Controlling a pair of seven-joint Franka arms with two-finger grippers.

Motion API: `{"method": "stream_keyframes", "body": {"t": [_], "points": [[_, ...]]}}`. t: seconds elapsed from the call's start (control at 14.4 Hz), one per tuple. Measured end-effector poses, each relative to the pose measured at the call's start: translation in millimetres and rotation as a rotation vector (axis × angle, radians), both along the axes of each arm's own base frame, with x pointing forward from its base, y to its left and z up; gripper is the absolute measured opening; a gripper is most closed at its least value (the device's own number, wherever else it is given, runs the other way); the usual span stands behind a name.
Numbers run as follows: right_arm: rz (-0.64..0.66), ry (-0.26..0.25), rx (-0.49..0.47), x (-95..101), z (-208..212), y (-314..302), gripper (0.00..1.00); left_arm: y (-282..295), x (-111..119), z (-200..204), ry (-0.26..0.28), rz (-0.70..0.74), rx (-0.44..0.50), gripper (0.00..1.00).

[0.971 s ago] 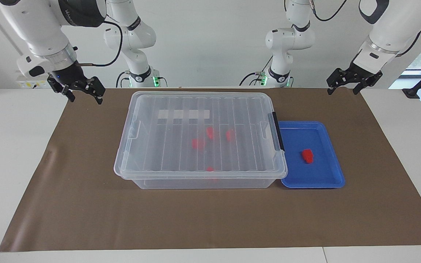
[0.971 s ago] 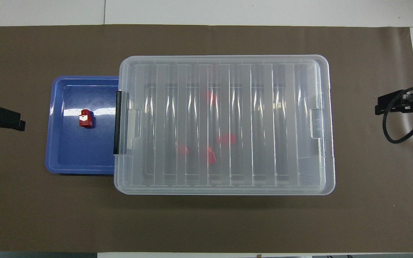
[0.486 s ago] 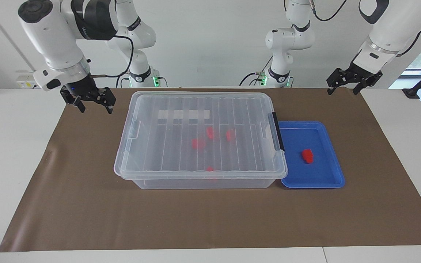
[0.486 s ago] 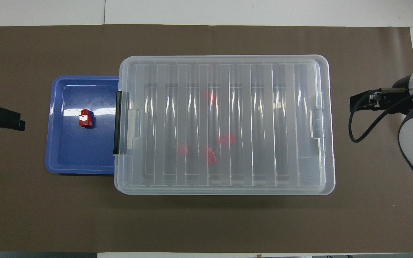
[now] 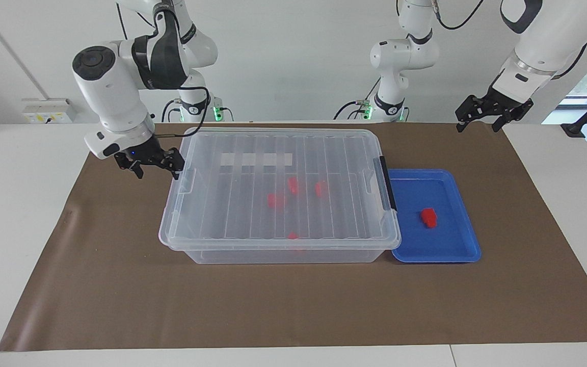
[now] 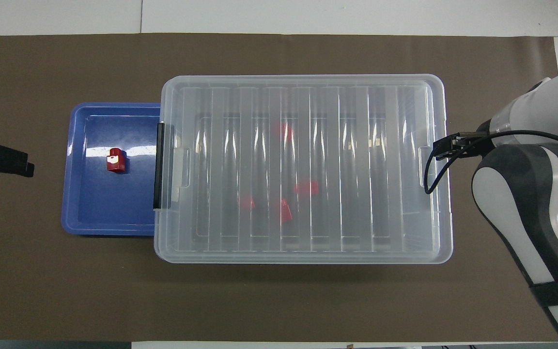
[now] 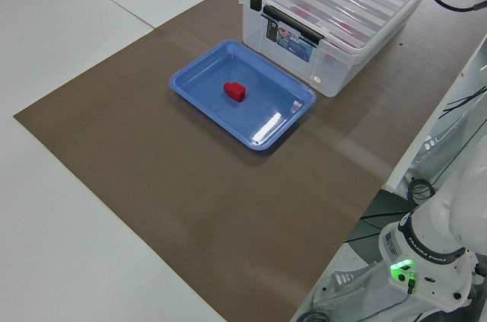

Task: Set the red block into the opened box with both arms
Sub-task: 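Reach the right gripper to the lid edge while the left gripper reaches the block, then slide the lid open with the right gripper while the left gripper grasps the block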

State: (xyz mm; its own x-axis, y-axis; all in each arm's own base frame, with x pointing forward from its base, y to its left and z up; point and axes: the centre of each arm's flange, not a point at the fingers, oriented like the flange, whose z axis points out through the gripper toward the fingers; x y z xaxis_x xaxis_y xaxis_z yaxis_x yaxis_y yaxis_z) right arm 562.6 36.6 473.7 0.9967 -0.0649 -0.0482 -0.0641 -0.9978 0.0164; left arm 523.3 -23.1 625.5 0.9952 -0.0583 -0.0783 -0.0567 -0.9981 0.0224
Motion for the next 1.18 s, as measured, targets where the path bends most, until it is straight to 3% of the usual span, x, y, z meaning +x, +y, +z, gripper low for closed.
{"method": "stream_keyframes", "body": {"t": [0.76, 1.18], "points": [[0.001, 0.003, 0.000, -5.2, -21.7, -0.2, 1.00, -9.2, 0.0, -4.2, 0.002, -0.017, 0.000, 1.00], [0.007, 0.001, 0.002, -4.4, -21.0, -17.1, 1.00, -39.1, -1.0, -61.1, -0.061, -0.038, 0.000, 1.00]]}}
